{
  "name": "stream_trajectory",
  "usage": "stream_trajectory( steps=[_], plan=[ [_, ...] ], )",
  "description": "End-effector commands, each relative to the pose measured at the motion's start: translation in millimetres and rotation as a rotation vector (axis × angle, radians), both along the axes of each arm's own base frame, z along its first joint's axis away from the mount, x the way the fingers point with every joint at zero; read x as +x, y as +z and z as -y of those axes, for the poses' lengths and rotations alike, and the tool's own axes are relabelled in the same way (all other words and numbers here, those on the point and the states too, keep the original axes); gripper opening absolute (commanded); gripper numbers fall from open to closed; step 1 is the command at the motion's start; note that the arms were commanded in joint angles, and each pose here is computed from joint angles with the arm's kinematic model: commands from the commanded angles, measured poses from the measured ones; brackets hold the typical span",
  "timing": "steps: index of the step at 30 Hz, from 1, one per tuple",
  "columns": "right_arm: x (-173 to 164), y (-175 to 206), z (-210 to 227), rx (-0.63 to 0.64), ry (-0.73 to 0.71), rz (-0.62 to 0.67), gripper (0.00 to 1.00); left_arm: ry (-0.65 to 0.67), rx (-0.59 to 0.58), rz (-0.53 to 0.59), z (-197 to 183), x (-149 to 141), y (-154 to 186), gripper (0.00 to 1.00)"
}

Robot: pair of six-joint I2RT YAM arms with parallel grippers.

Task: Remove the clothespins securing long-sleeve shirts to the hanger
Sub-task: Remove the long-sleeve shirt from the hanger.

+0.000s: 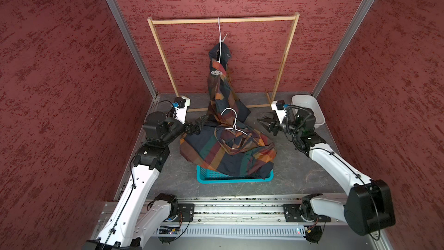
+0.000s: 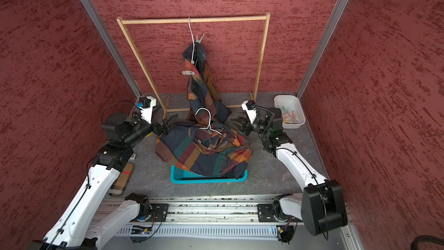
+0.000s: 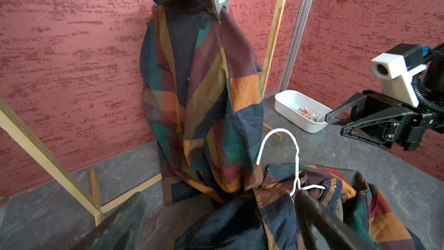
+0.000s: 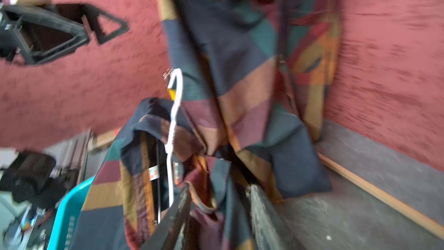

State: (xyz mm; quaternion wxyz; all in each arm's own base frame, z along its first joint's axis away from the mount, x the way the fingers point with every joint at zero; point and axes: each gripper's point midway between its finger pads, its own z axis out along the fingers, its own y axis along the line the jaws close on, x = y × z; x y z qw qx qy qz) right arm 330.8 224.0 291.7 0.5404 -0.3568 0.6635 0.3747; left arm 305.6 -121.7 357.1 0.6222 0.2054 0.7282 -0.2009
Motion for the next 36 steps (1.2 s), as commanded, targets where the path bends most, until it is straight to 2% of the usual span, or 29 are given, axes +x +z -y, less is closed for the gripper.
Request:
stream_trajectory(
  steps=[1,10,20,25,26,32,36],
  plan=[
    [-5.7,-24.2,-21.9,-0.149,0.055,-0.021,0.44,-0.013,0.011,-0.004,-0.3,-4.4,4.6,0.98],
    [-1.7,-48.4,-63.6,-0.297,0.087,-0.040,0.43,-0.023,0.009,-0.011,-0.1,-11.9,3.6,0.98],
    [-6.7,-69.5,-87.7,-0.325,0.171,-0.078,0.43,-0.032,0.005,-0.018,1.4,-10.8,2.0,0.98],
    [-5.0,-73.7,-98.5,-0.319,0.203,-0.081,0.40,-0.033,0.006,-0.018,1.4,-11.0,1.6,0.99],
    [-5.4,-74.3,-100.7,-0.318,0.209,-0.082,0.39,-0.033,0.006,-0.016,1.3,-11.2,1.9,0.99],
    [-4.4,-69.3,-104.1,-0.321,0.213,-0.062,0.17,-0.032,0.010,-0.029,1.0,-9.6,-1.3,0.99],
    [-6.9,-59.4,-99.1,-0.332,0.198,-0.035,0.07,-0.032,0.018,-0.041,0.9,-9.2,-3.7,0.99]
  ],
)
